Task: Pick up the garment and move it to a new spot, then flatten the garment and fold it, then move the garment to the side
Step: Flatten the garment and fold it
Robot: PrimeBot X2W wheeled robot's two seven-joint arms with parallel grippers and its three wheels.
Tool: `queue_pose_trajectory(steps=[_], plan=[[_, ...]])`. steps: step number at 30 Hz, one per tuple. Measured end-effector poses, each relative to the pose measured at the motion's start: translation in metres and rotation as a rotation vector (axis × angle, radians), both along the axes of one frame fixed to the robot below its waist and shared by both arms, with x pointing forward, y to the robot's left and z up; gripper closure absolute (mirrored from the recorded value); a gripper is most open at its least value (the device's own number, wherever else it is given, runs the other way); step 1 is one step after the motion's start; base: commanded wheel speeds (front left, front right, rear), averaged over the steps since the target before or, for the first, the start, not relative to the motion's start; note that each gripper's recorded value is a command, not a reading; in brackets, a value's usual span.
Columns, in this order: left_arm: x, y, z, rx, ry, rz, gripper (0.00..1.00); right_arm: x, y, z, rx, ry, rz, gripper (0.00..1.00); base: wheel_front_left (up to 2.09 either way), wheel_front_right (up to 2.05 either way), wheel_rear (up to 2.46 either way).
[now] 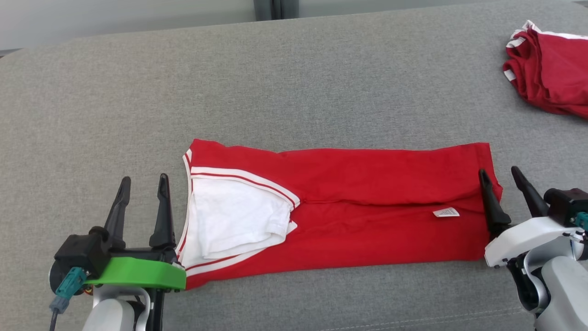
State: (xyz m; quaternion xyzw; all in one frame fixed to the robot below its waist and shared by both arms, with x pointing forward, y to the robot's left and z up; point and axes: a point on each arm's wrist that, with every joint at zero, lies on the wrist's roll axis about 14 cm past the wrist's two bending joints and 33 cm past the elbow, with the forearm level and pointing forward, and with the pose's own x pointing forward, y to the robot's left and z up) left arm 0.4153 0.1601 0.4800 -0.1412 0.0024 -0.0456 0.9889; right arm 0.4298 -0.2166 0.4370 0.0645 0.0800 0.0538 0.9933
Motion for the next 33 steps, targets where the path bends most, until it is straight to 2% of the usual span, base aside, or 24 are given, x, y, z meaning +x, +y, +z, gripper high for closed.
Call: queue_pose_trajectory(steps=[8, 13, 14, 15, 16, 17, 23, 30, 33], plan=[[-0.006, 0.022, -0.003, 0.087, -0.004, 0.064, 0.0, -0.01, 0.007, -0.047, 0.035, 0.156, -0.02, 0.0, 0.0, 0.0, 0.0], [-0.009, 0.032, -0.004, 0.115, -0.002, 0.095, 0.0, -0.016, 0.015, -0.064, 0.062, 0.216, -0.018, 0.0, 0.0, 0.0, 0.0], [-0.009, 0.034, -0.004, 0.116, -0.004, 0.102, 0.0, -0.016, 0.018, -0.065, 0.071, 0.22, -0.016, 0.34, 0.0, 0.0, 0.0], [-0.009, 0.035, -0.004, 0.117, -0.005, 0.105, 0.0, -0.017, 0.02, -0.066, 0.082, 0.224, -0.016, 0.62, 0.0, 0.0, 0.0], [-0.01, 0.037, -0.003, 0.119, -0.006, 0.111, 0.0, -0.017, 0.022, -0.067, 0.092, 0.227, -0.016, 0.96, 0.0, 0.0, 0.0], [-0.01, 0.039, -0.003, 0.12, -0.007, 0.116, 0.0, -0.017, 0.024, -0.067, 0.097, 0.23, -0.014, 1.0, 0.0, 0.0, 0.0], [-0.015, 0.041, -0.003, 0.119, -0.005, 0.123, 0.0, -0.016, 0.018, -0.062, 0.123, 0.226, -0.041, 1.0, 0.0, 0.0, 0.0], [-0.024, 0.045, 0.0, 0.129, -0.011, 0.131, 0.0, -0.014, -0.057, -0.035, 0.035, 0.168, -0.172, 1.0, 0.0, 0.0, 0.0], [-0.026, 0.048, 0.004, 0.133, -0.021, 0.136, 0.0, -0.017, -0.076, -0.025, 0.004, 0.15, -0.198, 1.0, 0.0, 0.0, 0.0]])
